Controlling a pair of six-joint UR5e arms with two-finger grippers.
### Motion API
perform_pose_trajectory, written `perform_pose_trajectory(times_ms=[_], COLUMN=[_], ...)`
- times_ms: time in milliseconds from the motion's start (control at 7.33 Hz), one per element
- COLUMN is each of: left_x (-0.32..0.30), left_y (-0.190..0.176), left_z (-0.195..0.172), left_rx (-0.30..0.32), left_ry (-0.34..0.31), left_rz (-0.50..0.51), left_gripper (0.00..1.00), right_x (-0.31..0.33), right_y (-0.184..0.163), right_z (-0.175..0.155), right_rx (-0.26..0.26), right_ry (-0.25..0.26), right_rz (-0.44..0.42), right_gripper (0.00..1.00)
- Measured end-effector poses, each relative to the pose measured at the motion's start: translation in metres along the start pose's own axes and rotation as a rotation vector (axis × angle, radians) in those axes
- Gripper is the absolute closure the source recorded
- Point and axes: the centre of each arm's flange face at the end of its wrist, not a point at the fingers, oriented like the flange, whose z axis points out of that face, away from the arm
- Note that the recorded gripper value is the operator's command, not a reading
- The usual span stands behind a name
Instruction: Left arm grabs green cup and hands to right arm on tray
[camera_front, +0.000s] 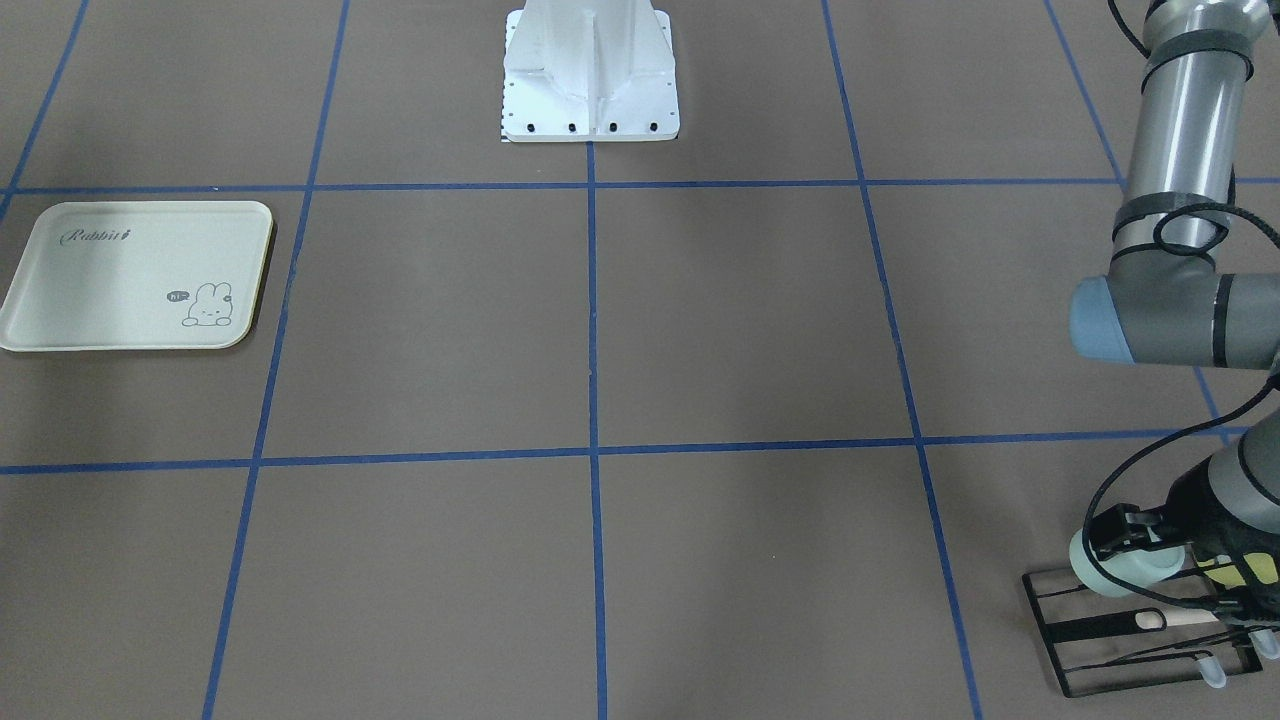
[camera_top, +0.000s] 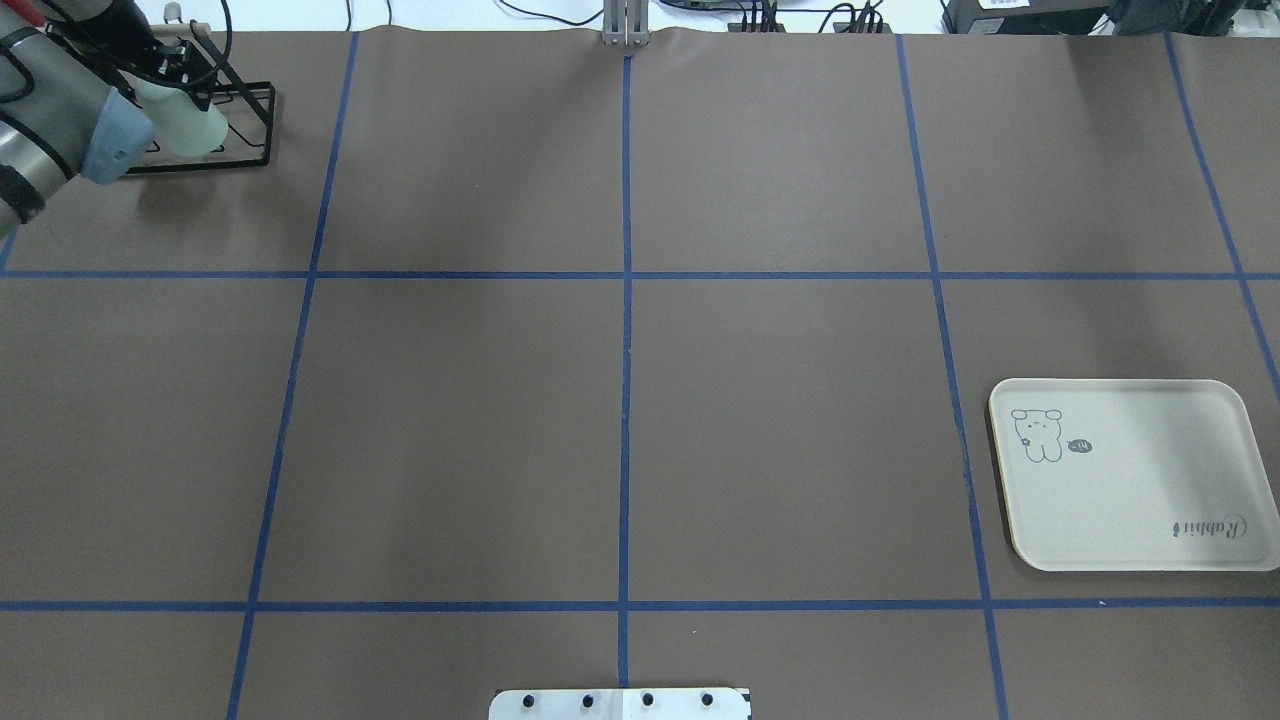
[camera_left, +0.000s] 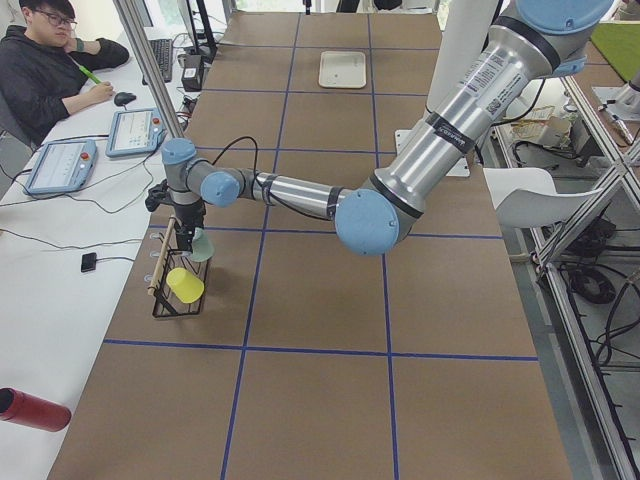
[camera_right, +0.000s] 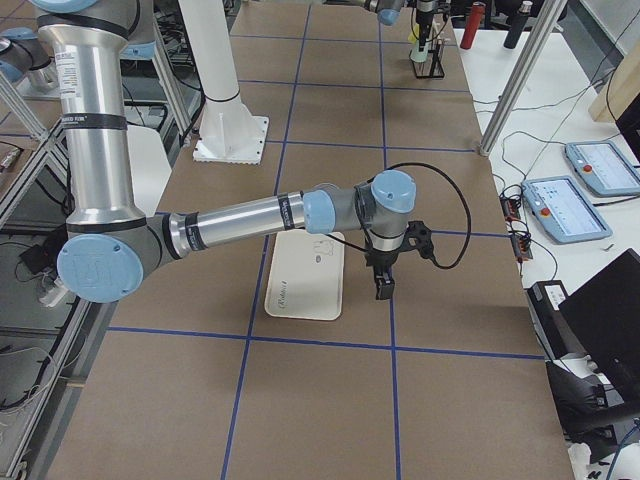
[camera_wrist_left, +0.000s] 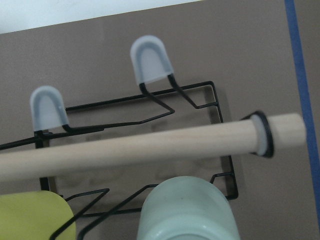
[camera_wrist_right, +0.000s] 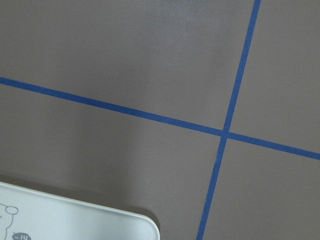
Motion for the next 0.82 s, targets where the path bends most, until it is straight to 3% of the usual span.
perform_pose_trajectory(times_ms=[273, 682, 818], left_x=[0.0022, 0.0029, 0.0031], left_y=[-0.0041, -0.0051, -0.0054], left_z=[-0.0013, -0.0029, -0.0043], left_rx=[0.001, 0.003, 0.005], left_ry=[-0.001, 0.000, 0.002], left_rz=[0.000, -0.001, 0.000], left_gripper=[0.08, 0.81, 1.00], right_x=[0.0001, -0.0001, -0.0003], right_y=[0.0001, -0.0001, -0.0004], right_z=[0.0001, -0.0001, -0.0003], right_rx=[0.000, 0.000, 0.001], right_ry=[0.000, 0.000, 0.000], right_rz=[0.000, 0.000, -0.001], right_gripper=[0.00, 0.00, 0.00])
